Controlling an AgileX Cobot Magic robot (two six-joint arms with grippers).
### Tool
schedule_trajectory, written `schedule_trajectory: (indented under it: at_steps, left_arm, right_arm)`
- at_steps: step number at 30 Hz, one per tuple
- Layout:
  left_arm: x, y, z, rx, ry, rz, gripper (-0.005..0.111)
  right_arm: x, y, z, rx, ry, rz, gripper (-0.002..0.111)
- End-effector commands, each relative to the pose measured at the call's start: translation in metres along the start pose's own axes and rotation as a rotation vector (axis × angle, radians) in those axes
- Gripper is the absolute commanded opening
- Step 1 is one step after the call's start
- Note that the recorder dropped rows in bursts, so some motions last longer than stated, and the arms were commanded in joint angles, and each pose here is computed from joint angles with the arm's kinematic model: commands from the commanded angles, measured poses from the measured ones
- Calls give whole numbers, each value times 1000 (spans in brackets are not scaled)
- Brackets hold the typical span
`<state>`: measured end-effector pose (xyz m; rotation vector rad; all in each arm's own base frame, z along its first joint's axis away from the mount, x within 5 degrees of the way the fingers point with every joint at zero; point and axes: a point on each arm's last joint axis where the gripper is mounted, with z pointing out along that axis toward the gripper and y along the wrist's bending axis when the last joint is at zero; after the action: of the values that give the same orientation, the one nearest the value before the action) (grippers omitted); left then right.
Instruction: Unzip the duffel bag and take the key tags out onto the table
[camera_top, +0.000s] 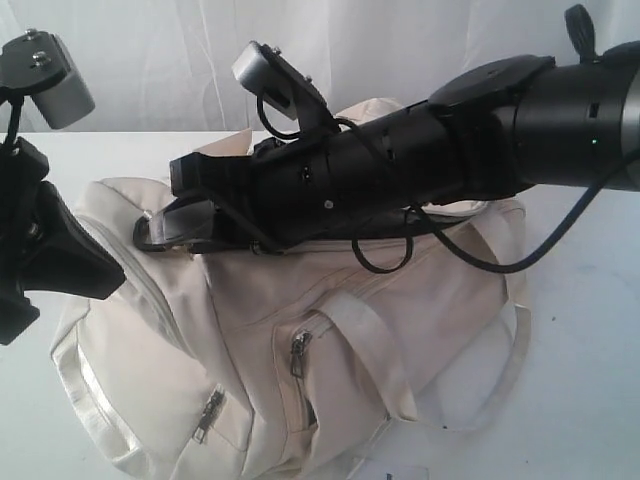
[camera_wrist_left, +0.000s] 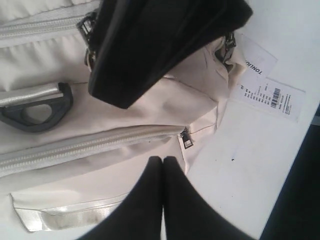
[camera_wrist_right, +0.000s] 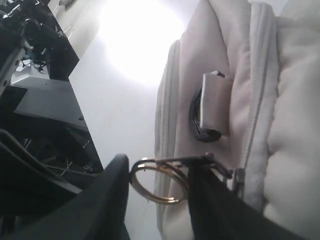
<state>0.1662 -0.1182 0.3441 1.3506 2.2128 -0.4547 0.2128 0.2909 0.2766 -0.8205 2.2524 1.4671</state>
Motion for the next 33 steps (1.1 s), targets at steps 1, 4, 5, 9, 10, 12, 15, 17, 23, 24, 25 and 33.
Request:
schedule_trajectory:
  at_steps: [1, 4, 5, 9, 10, 12, 15, 17, 23, 24, 25, 33]
  left_arm:
    - [2, -4, 0, 21, 3, -10, 0]
    - [2, -4, 0, 23, 5, -10, 0]
    - [2, -4, 0, 24, 7, -10, 0]
    - [2, -4, 0, 26, 9, -10, 0]
    - [2, -4, 0, 26, 9, -10, 0]
    - [2, -4, 0, 26, 9, -10, 0]
    - [0, -2, 0, -3, -20, -10, 0]
    - [-3, 2, -1, -41, -48, -5, 0]
    - [-15, 17, 11, -117, -132, -29, 0]
    - [-18, 21, 17, -111, -143, -49, 0]
    - [-21, 24, 24, -93, -153, -64, 0]
    - [-45, 46, 42, 245, -306, -35, 0]
  right_arm:
    - [4, 9, -1, -84, 66, -30, 62]
    - [4, 16, -10, -124, 86, -47, 65]
    - [4, 17, -14, -127, 91, -59, 65]
    - [0, 16, -39, -94, 103, -123, 65]
    - [-2, 16, -47, -78, 104, -131, 65]
    - [-6, 18, -64, -50, 100, -161, 65]
    - [-13, 26, -89, 8, 81, -255, 65]
    - [-18, 31, -105, 106, 72, -374, 65]
    - [-13, 31, -129, 347, 173, -649, 65]
    - [-11, 29, -130, 361, 201, -668, 65]
    - [-9, 27, -131, 368, 228, -692, 65]
    - [-4, 15, -113, 368, 255, -846, 65]
